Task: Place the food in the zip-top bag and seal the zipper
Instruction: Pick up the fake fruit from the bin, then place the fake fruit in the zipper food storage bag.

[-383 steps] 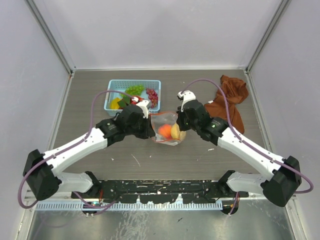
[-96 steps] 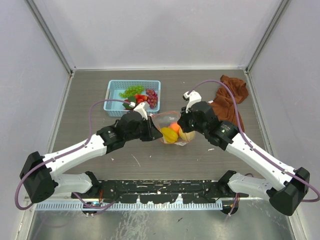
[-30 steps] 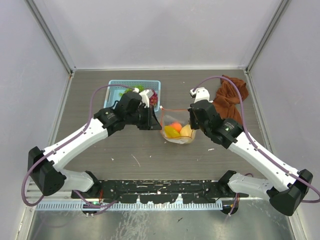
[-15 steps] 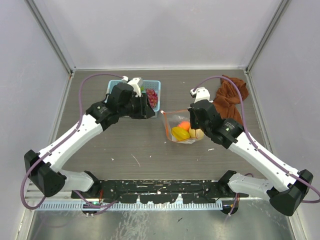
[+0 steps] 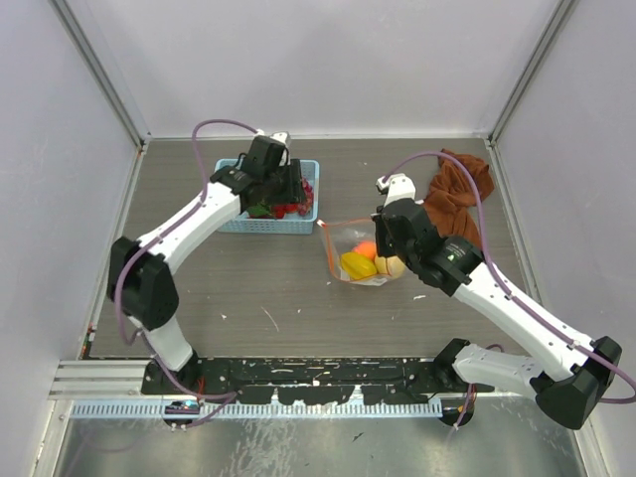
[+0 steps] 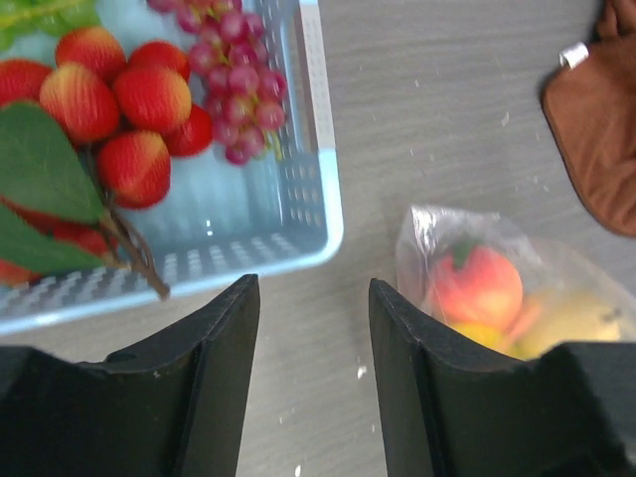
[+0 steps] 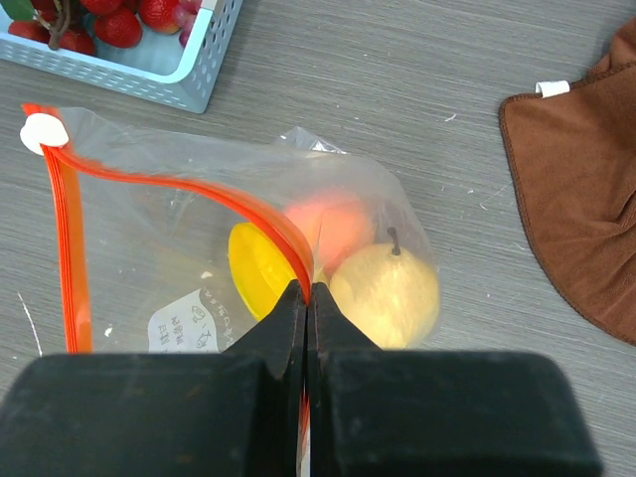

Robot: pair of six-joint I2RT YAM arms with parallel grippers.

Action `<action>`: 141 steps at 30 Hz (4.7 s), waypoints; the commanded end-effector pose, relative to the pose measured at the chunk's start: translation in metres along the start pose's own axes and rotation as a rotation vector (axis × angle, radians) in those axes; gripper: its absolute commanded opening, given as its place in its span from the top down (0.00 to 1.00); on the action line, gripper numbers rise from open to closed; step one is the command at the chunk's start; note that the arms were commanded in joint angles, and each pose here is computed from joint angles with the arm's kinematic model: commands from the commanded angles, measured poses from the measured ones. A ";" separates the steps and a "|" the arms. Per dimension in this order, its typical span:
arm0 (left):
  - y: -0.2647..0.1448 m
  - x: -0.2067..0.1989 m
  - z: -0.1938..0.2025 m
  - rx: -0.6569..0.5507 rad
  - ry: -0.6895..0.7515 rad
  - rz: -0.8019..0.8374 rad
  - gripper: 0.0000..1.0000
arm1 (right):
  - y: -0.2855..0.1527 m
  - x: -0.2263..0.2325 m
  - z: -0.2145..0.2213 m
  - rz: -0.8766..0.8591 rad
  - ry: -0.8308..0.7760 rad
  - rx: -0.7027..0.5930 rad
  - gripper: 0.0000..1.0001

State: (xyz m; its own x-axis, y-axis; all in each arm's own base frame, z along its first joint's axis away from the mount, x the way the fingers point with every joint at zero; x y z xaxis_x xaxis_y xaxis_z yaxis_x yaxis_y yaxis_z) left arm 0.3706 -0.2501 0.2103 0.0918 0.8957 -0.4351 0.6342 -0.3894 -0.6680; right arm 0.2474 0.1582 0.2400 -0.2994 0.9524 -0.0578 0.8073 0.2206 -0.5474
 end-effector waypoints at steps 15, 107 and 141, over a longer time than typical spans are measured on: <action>0.125 0.038 -0.035 0.053 -0.012 -0.114 0.55 | 0.004 0.008 -0.013 -0.035 0.027 -0.058 1.00; -0.191 -0.103 0.071 0.009 0.218 0.678 1.00 | 0.015 0.021 -0.011 -0.087 0.068 -0.072 1.00; -0.064 -0.111 0.091 0.090 0.126 0.363 0.96 | 0.012 0.026 -0.011 -0.124 0.063 -0.073 1.00</action>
State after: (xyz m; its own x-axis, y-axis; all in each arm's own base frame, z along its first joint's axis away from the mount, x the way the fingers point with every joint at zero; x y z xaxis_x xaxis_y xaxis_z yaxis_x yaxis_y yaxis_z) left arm 0.2305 -0.3320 0.2136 0.3710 0.7386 -0.5629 0.3891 -0.6740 -0.6279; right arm 0.2508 0.1824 0.2226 -0.3611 0.9322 0.0253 0.7736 0.3146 -0.5500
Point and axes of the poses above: each gripper's point midway between its finger pads, its own y axis out along the fingers, its own x axis along the line the jaws close on, z = x × y, the point moved 2 cm from there along -y, back along the fingers, and after that the axes turned 7 degrees about -y, right-handed, at the moved point
